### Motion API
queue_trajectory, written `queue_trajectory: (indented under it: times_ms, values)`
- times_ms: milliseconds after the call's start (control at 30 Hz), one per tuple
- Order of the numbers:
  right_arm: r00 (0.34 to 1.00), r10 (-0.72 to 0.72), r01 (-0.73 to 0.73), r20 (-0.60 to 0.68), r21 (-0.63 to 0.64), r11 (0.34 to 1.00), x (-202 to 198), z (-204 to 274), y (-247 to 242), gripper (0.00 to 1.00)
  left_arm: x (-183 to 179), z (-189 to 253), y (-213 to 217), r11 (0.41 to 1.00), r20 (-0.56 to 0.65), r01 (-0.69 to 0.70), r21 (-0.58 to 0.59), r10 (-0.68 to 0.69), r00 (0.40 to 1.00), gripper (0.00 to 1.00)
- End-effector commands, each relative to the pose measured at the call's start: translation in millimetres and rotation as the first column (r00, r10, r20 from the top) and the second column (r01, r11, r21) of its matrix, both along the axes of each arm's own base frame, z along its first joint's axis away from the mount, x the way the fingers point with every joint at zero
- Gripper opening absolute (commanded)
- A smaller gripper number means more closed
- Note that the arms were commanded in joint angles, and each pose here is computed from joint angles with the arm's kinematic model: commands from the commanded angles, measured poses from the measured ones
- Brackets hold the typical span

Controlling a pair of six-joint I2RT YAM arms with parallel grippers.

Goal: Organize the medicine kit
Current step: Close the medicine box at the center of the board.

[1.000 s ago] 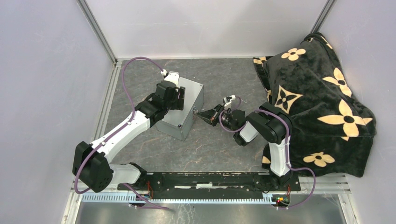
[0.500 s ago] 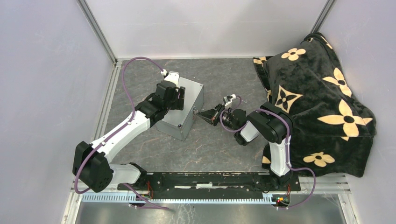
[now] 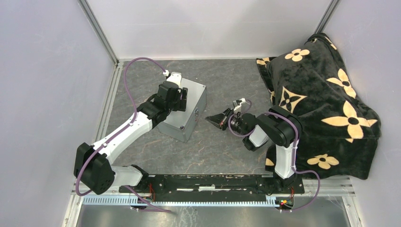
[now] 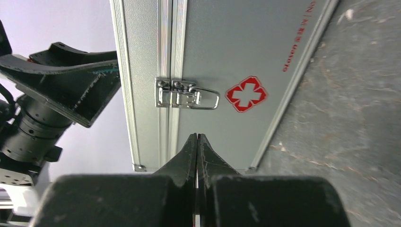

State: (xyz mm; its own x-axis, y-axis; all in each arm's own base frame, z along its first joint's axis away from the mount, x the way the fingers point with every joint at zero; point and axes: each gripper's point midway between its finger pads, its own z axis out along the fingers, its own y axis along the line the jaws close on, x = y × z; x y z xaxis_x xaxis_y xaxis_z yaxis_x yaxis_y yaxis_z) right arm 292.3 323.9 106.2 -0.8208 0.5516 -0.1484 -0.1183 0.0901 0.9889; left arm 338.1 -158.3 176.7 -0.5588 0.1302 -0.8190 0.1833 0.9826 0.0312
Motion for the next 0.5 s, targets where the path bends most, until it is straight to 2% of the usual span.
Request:
queue_trajectory:
  times_ms: [0, 167, 233, 367, 467]
  values:
    - [0.954, -0.039, 0.025, 0.298, 0.05, 0.998, -7, 56, -17, 0.0, -31, -53, 16, 0.992, -0.208, 0.046, 0.121, -0.02, 0.978, 0.77]
    - [0.937, 0.004, 0.045, 0.348, -0.131, 0.99, -5, 38, -21, 0.01, -31, -49, 18, 0.992, -0.196, 0.039, 0.12, -0.015, 0.98, 0.76]
    - [0.936, 0.039, 0.05, 0.351, -0.241, 0.969, -2, 25, -22, 0.02, -30, -42, 19, 0.994, -0.171, 0.026, 0.111, -0.006, 0.985, 0.76]
    - [0.913, 0.111, 0.088, 0.392, -0.457, 0.885, 10, 14, -30, 0.04, -31, -3, 18, 1.0, -0.057, -0.01, 0.011, 0.011, 0.998, 0.76]
    - [0.895, 0.157, 0.127, 0.417, -0.577, 0.807, 27, 19, -39, 0.07, -35, 32, 26, 0.994, 0.033, -0.073, -0.082, 0.076, 0.997, 0.78]
